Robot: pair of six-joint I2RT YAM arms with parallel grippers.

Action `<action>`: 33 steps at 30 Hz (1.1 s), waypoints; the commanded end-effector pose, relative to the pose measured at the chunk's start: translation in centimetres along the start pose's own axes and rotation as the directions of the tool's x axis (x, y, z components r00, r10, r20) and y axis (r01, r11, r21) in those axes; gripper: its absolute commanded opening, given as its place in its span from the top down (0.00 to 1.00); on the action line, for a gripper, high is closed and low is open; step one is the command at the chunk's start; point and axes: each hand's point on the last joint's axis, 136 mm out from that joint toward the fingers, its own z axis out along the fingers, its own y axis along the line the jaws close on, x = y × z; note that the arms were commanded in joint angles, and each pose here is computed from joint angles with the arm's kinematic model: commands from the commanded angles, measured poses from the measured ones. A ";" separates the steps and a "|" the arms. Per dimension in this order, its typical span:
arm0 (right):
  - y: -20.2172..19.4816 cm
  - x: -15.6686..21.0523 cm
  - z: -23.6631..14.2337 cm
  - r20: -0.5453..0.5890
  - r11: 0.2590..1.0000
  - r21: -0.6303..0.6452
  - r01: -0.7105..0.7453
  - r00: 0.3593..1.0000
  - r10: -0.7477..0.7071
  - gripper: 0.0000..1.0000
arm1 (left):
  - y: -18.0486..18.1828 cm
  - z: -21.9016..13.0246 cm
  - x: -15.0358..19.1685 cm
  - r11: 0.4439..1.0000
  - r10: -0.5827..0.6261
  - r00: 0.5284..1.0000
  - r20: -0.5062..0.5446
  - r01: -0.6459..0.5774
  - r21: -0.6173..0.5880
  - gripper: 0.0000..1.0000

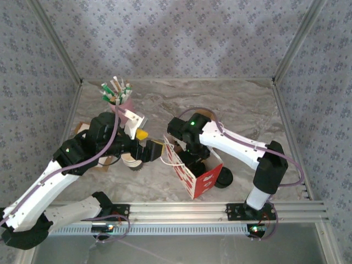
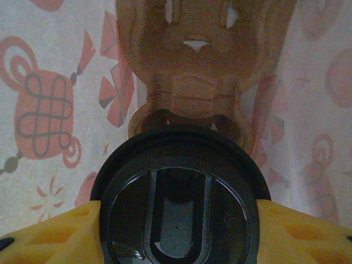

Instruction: Pack the takeout coffee

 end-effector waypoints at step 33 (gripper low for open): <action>0.4 0.5 0.1 -0.029 1.000 -0.016 0.005 1.000 -0.006 0.38 | -0.6 -0.5 -1.1 1.000 0.028 0.999 0.020 -0.028 0.006 0.01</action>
